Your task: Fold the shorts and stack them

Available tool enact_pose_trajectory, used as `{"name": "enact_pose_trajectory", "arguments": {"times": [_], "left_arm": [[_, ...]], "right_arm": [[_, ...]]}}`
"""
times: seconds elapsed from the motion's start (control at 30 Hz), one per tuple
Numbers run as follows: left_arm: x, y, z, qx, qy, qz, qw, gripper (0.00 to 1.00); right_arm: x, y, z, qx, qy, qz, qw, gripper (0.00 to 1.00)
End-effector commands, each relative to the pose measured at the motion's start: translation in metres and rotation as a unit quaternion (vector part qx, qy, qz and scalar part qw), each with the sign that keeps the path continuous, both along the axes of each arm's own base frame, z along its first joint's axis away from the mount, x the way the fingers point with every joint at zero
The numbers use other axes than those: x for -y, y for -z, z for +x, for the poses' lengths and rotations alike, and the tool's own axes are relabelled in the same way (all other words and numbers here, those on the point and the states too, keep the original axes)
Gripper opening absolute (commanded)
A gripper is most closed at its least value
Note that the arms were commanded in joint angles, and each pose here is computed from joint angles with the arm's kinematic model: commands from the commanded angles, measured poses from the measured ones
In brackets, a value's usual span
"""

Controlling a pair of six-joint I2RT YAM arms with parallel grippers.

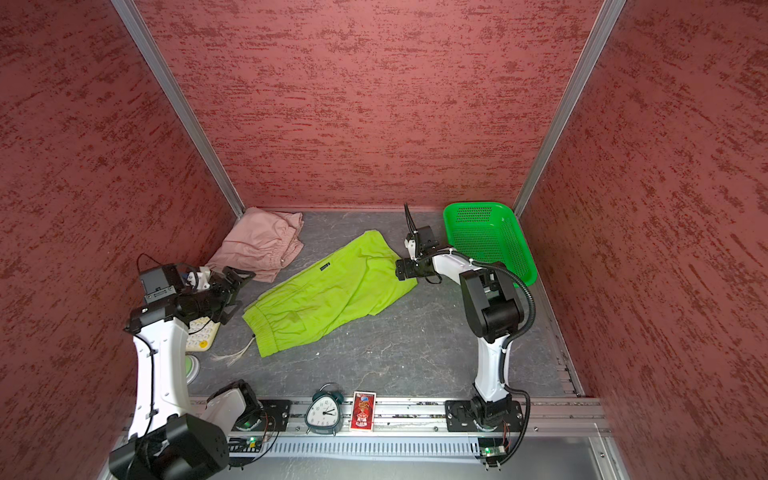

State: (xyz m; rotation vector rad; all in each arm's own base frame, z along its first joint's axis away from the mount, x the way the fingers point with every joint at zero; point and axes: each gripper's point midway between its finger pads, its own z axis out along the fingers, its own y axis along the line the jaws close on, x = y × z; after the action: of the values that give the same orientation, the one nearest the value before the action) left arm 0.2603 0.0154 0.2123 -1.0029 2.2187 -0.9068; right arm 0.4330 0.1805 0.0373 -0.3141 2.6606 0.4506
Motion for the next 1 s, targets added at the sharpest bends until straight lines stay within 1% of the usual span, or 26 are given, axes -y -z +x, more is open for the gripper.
{"name": "enact_pose_trajectory", "arguments": {"times": [0.0,0.03,0.07,0.17,0.23,0.3,0.4,0.53,0.57,0.6,0.63,0.67,0.7,0.73,0.8,0.87,0.9,0.97], "left_arm": [[0.004,-0.009,0.006,0.029,0.014,0.014,0.999,0.99],[0.005,-0.012,0.007,0.035,0.018,0.014,0.999,0.99],[0.005,-0.014,0.008,0.038,0.021,0.015,0.999,0.99],[0.009,-0.018,0.009,0.044,0.033,0.025,0.998,0.99],[0.013,-0.019,0.009,0.043,0.045,0.032,0.998,0.99],[0.016,-0.017,0.009,0.04,0.054,0.045,0.997,0.99],[0.023,-0.011,0.01,0.031,0.065,0.063,0.995,0.99],[0.033,0.001,0.016,0.018,0.081,0.069,0.994,0.99],[0.036,0.004,0.018,0.018,0.085,0.071,0.994,0.99],[0.039,0.008,0.02,0.015,0.09,0.074,0.993,0.99],[0.041,0.012,0.022,0.01,0.094,0.077,0.993,0.99],[0.044,0.015,0.025,0.009,0.1,0.08,0.992,0.99],[0.047,0.018,0.027,0.005,0.107,0.084,0.991,0.99],[0.052,0.02,0.031,0.008,0.119,0.086,0.989,0.99],[0.073,0.019,0.038,0.026,0.165,0.088,0.982,0.99],[0.092,0.019,0.043,0.03,0.2,0.097,0.974,0.99],[0.101,0.021,0.045,0.033,0.216,0.096,0.971,0.99],[0.109,0.027,0.047,0.034,0.223,0.092,0.97,0.99]], "right_arm": [[-0.01,-0.015,0.006,0.027,0.002,0.038,0.999,0.85],[-0.01,-0.014,0.004,0.025,0.004,0.042,0.999,0.79],[-0.009,-0.013,0.002,0.024,0.007,0.043,0.999,0.7],[-0.002,-0.013,-0.004,0.021,0.02,0.033,0.999,0.38],[0.009,-0.016,-0.01,0.023,0.037,0.013,0.999,0.14],[0.026,-0.019,-0.017,0.023,0.065,-0.01,0.998,0.0],[0.053,-0.024,-0.038,0.007,0.111,-0.047,0.993,0.0],[0.079,-0.031,-0.076,-0.01,0.163,-0.069,0.984,0.0],[0.084,-0.032,-0.084,-0.013,0.173,-0.073,0.982,0.07],[0.089,-0.033,-0.094,-0.018,0.182,-0.079,0.98,0.21],[0.094,-0.036,-0.103,-0.023,0.189,-0.084,0.978,0.38],[0.098,-0.041,-0.108,-0.022,0.194,-0.089,0.977,0.51],[0.102,-0.048,-0.112,-0.017,0.2,-0.093,0.975,0.58],[0.106,-0.06,-0.114,-0.004,0.205,-0.094,0.974,0.61],[0.11,-0.083,-0.111,0.024,0.212,-0.094,0.972,0.69],[0.104,-0.107,-0.099,0.066,0.202,-0.071,0.975,0.7],[0.096,-0.117,-0.09,0.09,0.191,-0.049,0.976,0.7],[0.07,-0.131,-0.072,0.121,0.153,0.01,0.981,0.68]]}}
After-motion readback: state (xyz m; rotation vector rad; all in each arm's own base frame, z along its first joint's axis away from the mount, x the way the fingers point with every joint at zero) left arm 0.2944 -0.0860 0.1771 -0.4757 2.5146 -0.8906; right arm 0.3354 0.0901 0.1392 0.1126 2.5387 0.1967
